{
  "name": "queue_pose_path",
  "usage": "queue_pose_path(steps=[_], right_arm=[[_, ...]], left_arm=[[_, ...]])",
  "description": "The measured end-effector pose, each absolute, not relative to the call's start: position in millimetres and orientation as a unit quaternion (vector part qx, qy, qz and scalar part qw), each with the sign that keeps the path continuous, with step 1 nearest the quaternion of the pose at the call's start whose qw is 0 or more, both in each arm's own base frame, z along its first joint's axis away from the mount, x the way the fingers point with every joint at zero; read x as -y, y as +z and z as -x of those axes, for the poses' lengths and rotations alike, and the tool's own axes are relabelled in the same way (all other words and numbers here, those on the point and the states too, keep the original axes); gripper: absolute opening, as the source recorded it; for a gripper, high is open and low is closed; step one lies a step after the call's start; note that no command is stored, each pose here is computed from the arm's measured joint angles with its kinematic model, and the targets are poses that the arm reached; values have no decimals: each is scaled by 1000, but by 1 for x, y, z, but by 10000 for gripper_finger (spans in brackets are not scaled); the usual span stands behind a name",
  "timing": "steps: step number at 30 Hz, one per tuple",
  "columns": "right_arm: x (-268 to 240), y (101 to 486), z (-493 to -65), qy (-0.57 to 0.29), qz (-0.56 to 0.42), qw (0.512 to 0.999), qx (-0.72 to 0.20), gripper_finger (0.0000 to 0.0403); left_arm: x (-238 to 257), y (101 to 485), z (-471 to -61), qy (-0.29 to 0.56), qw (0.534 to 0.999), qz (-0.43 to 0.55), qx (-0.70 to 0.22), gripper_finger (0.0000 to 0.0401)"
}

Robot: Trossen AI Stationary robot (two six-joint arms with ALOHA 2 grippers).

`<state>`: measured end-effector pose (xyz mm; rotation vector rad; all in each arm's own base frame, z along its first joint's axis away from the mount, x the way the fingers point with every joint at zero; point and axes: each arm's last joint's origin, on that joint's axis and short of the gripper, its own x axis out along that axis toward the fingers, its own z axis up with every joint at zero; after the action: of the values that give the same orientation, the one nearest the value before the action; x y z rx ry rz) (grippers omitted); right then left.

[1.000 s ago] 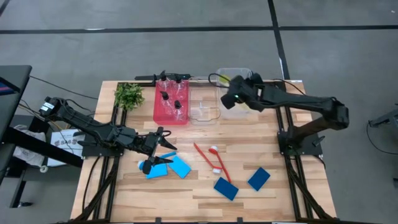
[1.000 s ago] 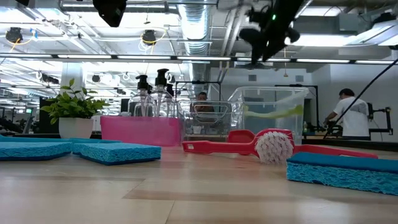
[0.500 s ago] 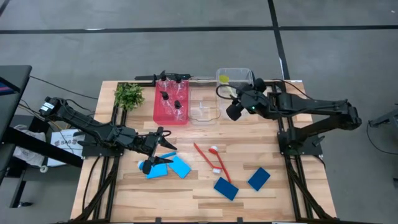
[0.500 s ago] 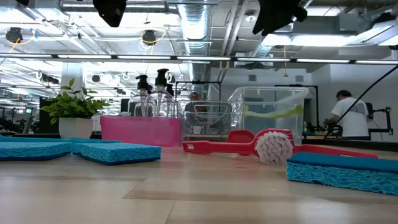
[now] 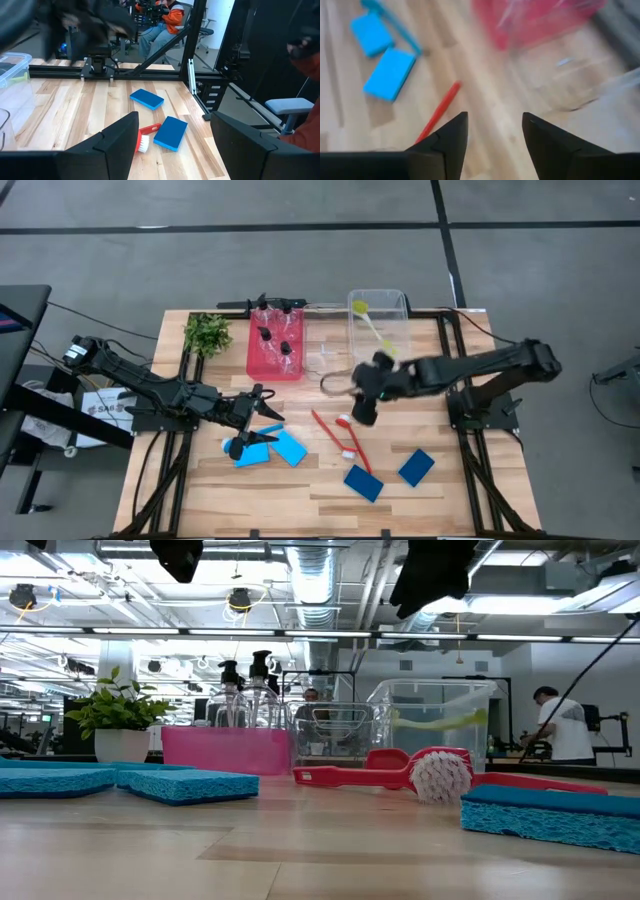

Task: Pick & Place Kitchen Sink Supplies
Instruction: Put the right red dish brush into the right transparent bin

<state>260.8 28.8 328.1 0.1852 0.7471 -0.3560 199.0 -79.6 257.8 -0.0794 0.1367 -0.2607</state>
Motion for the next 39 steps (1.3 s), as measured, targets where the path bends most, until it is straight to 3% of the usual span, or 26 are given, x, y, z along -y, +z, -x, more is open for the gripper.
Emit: queue_pose_path(steps=[15, 22, 33, 36, 39], right_arm=[[-121, 235, -313, -96, -84, 876, -466, 151], [-114, 204, -322, -171, -119, 837, -505, 163], [-92, 161, -338, -216, -115, 790, -562, 208], [-92, 155, -340, -210, -122, 782, -574, 198], [-94, 155, -339, -197, -131, 778, -582, 158]], left_arm=[[80, 258, -199, -130, 988, 43, -68, 250], [80, 258, -199, -129, 988, 56, -70, 250], [80, 258, -199, -130, 987, 57, -70, 250], [80, 258, -199, -130, 987, 57, -70, 250], [80, 258, -199, -130, 987, 57, -70, 250]])
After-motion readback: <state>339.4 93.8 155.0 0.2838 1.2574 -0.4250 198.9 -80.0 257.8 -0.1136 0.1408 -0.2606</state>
